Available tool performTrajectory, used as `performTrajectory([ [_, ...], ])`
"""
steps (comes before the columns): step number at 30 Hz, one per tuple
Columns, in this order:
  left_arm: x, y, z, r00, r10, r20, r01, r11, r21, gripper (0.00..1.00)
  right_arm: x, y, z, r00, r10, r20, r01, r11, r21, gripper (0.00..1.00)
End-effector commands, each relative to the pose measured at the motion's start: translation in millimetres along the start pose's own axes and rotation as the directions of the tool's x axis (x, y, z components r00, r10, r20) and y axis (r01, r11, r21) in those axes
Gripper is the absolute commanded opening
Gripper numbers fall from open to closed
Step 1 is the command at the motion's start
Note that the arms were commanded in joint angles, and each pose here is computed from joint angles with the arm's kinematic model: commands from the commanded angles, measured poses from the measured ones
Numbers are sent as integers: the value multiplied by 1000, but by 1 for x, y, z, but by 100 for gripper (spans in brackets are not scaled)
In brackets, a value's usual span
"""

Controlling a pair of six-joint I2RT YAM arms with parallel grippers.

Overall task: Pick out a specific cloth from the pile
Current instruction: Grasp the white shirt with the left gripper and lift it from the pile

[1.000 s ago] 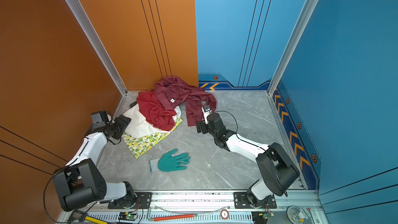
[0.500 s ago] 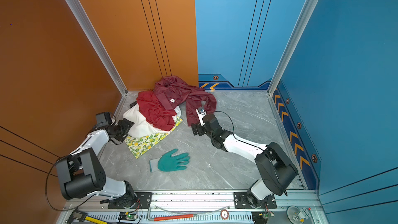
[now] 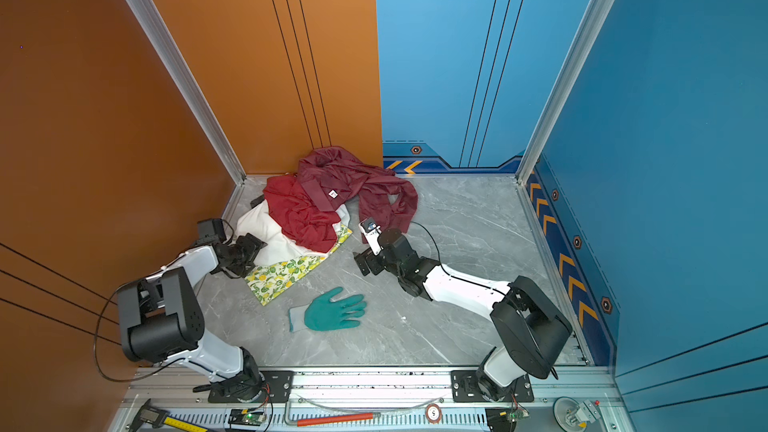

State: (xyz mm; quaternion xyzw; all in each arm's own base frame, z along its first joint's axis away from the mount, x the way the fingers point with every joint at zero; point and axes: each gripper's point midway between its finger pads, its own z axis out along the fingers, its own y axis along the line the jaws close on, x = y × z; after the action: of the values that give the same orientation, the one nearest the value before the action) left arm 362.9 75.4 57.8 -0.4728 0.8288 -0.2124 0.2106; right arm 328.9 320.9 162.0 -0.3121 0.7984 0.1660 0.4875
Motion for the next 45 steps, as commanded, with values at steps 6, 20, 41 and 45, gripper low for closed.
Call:
performTrajectory([
  [6, -16, -16, 6, 999, 2, 41, -4, 999, 38, 63, -1, 9, 1, 998, -69, -16, 68, 998, -10, 100],
  [20, -31, -41, 23, 996, 43, 73, -48, 996, 71, 68, 3, 5, -5, 996, -87, -26, 87, 996, 13, 100],
  [41, -41, -92, 19, 977, 155, 145, -165, 985, 59, 0, 7, -2, -2, 994, -107, -38, 109, 993, 52, 100],
  [45, -43, -103, 1, 971, 168, 171, -181, 982, 61, 0, 3, -8, -3, 995, -98, -29, 100, 992, 81, 100],
])
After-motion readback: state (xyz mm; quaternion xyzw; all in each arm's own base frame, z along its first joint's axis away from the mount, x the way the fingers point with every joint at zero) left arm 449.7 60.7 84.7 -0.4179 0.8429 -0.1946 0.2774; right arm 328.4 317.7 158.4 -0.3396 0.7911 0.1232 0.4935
